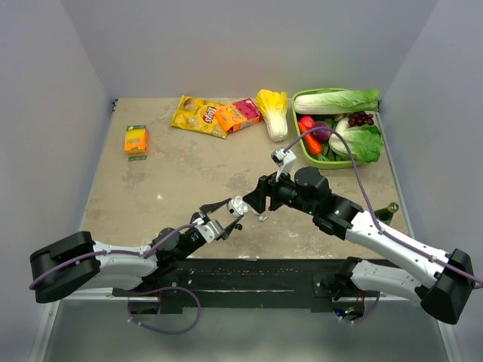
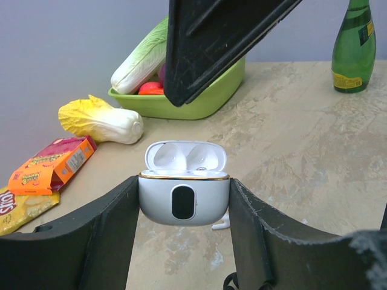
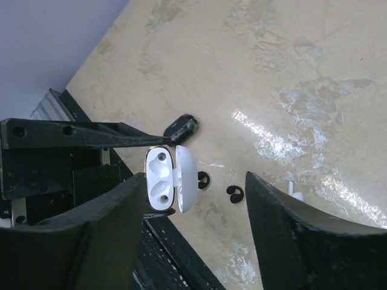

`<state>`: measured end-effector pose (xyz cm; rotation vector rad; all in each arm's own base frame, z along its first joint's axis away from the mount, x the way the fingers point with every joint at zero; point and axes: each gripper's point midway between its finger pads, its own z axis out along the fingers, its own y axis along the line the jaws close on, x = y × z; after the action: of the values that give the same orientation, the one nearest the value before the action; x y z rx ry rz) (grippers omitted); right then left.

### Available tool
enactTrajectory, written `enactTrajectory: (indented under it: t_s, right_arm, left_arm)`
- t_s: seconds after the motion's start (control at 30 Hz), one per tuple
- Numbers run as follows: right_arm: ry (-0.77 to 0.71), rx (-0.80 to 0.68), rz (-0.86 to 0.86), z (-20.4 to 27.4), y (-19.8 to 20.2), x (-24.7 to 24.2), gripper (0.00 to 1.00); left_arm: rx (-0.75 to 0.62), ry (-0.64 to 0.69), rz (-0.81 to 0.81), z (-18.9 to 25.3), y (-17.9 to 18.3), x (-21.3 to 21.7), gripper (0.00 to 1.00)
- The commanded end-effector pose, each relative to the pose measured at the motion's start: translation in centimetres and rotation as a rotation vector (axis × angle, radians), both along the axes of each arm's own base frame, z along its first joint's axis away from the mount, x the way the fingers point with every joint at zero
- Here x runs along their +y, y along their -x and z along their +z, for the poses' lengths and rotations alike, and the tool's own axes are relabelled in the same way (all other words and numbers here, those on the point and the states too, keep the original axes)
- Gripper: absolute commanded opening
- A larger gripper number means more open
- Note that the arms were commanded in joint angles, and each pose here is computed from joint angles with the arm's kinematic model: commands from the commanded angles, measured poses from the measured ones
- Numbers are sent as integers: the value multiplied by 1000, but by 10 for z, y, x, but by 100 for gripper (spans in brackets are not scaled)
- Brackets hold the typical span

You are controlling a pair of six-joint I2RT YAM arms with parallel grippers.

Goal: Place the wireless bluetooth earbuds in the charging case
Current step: Open the charging case, then adjust the charging case.

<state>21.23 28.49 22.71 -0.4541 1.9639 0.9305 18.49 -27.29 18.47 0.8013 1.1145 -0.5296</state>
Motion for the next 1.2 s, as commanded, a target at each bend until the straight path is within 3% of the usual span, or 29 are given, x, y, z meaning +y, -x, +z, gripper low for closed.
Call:
enactTrajectory:
  t_s: [0.0,1.17]
  right_arm:
    - [-45,2,51,6,3,12,62]
    - [-18,78,130,-24,7,30,30]
  left_arm:
    - [-160,274,-17,81,10,9,0]
    - [-175,306,-27,90,13,9,0]
